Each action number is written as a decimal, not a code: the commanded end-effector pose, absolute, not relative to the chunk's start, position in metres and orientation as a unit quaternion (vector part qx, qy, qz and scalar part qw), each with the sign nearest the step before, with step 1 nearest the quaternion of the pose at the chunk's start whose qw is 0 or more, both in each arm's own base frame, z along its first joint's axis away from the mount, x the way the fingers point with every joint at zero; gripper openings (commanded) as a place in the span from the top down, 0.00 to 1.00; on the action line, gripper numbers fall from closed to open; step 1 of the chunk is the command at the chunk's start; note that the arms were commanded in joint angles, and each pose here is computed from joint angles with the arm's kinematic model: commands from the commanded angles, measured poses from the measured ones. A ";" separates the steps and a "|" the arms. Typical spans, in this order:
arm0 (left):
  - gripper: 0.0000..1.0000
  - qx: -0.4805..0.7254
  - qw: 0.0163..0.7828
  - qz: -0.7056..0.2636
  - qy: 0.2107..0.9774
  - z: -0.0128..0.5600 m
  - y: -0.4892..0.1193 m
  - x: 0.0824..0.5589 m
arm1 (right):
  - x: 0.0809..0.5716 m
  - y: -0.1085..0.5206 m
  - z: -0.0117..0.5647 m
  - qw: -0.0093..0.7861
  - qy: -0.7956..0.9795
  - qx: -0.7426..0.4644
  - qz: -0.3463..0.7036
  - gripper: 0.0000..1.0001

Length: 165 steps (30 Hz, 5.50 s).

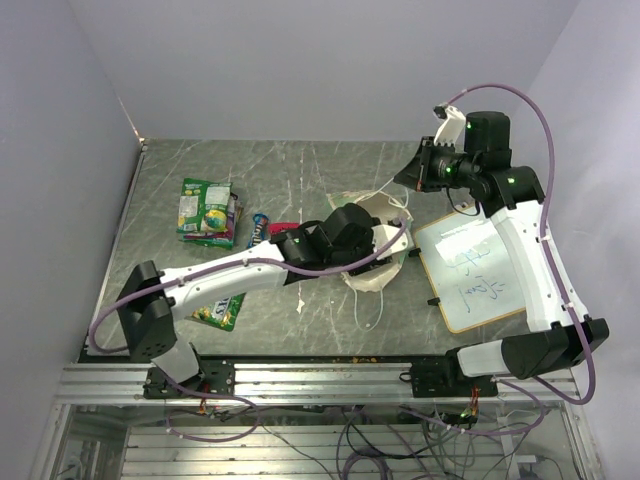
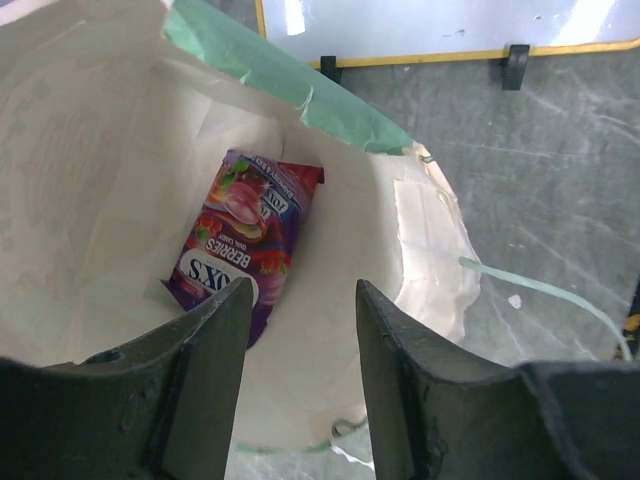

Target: Take the snacks out of the paper bag

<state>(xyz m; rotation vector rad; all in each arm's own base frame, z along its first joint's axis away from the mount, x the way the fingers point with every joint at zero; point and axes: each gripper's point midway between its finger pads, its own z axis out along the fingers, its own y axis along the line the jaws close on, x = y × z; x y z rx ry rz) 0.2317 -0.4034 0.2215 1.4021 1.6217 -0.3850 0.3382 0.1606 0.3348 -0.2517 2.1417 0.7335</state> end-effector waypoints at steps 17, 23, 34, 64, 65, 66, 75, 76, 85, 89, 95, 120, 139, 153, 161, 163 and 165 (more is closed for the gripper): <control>0.56 0.610 0.461 -0.102 0.637 0.148 -0.435 0.283 | 0.341 0.164 0.358 0.434 0.840 -0.121 0.303 1.00; 0.47 0.599 0.452 -0.074 0.657 0.124 -0.426 0.301 | 0.340 0.164 0.358 0.434 0.840 -0.119 0.303 1.00; 0.27 0.591 0.449 -0.039 0.669 0.095 -0.421 0.316 | 0.341 0.166 0.366 0.437 0.836 -0.123 0.307 1.00; 0.93 0.490 0.511 -0.021 0.706 0.174 -0.397 0.340 | 0.346 0.173 0.368 0.446 0.822 -0.124 0.330 1.00; 0.93 0.488 0.513 -0.027 0.706 0.178 -0.396 0.338 | 0.346 0.173 0.367 0.445 0.823 -0.124 0.331 1.00; 0.93 0.487 0.513 -0.032 0.706 0.183 -0.395 0.335 | 0.347 0.174 0.367 0.445 0.823 -0.125 0.331 1.00; 0.93 0.499 0.503 -0.087 0.701 0.197 -0.401 0.312 | 0.345 0.179 0.366 0.439 0.817 -0.137 0.347 1.00; 0.93 0.504 0.496 -0.099 0.700 0.196 -0.407 0.310 | 0.343 0.183 0.369 0.438 0.812 -0.143 0.358 1.00; 0.69 0.523 0.476 -0.113 0.698 0.154 -0.431 0.311 | 0.340 0.188 0.382 0.437 0.803 -0.143 0.378 1.00; 0.45 0.516 0.486 -0.098 0.698 0.148 -0.433 0.317 | 0.341 0.189 0.389 0.443 0.800 -0.137 0.382 1.00; 0.34 0.502 0.488 -0.081 0.710 0.138 -0.424 0.320 | 0.344 0.188 0.406 0.450 0.797 -0.131 0.380 1.00; 0.40 0.448 0.368 -0.261 0.772 0.194 -0.426 0.226 | 0.328 0.190 0.362 0.292 0.842 -0.138 0.431 1.00; 0.42 0.426 0.440 -0.207 0.763 0.208 -0.390 0.246 | 0.377 0.157 0.335 0.306 0.865 -0.083 0.388 1.00; 0.69 0.473 0.384 -0.111 0.785 0.142 -0.376 0.268 | 0.387 0.151 0.339 0.314 0.861 -0.076 0.393 1.00; 0.61 0.466 0.354 -0.102 0.804 0.127 -0.389 0.280 | 0.386 0.151 0.344 0.321 0.858 -0.080 0.393 1.00; 0.60 0.454 0.345 -0.097 0.816 0.121 -0.389 0.282 | 0.387 0.152 0.344 0.320 0.857 -0.081 0.395 1.00; 0.60 0.442 0.338 -0.098 0.825 0.118 -0.388 0.283 | 0.387 0.153 0.344 0.320 0.857 -0.081 0.397 1.00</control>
